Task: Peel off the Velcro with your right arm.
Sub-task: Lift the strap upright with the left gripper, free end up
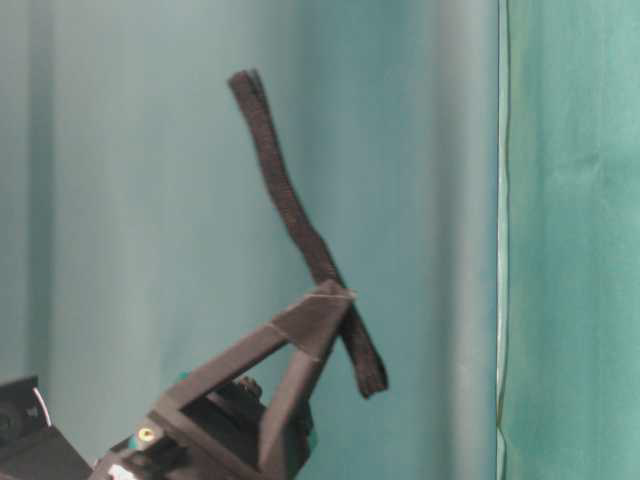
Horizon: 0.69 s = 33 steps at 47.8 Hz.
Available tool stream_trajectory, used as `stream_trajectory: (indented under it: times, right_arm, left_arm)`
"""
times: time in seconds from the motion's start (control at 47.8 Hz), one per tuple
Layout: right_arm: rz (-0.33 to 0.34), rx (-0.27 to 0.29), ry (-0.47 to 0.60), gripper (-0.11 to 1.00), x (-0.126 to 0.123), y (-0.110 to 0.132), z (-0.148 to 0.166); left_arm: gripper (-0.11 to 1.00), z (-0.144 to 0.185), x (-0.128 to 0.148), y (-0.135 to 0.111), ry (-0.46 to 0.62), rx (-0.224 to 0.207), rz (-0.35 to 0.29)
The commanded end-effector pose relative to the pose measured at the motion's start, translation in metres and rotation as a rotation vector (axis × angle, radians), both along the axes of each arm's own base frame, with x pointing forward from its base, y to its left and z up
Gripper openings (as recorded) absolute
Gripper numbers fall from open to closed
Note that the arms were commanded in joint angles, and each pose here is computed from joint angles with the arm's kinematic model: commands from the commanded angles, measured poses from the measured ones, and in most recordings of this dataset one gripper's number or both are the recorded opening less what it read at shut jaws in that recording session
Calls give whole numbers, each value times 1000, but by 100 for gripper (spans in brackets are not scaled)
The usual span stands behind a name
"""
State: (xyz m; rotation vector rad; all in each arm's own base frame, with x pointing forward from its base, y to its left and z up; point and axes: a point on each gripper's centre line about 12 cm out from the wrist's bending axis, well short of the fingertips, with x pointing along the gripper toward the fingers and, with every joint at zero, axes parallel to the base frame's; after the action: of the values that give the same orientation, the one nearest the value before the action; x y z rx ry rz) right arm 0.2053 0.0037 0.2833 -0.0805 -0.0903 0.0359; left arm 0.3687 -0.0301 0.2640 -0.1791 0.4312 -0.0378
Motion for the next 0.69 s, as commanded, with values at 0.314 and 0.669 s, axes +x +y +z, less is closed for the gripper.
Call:
stream_trajectory:
  times: [0.314,0.669]
  right_arm:
    - [3,-153,22,68,29,1,9]
    - [-37,-316,25,67,43,-6,12]
  left_arm:
    - [10,29,-13,7,-202,-233,90]
    - [10,24,-22,8,-239,-411,139]
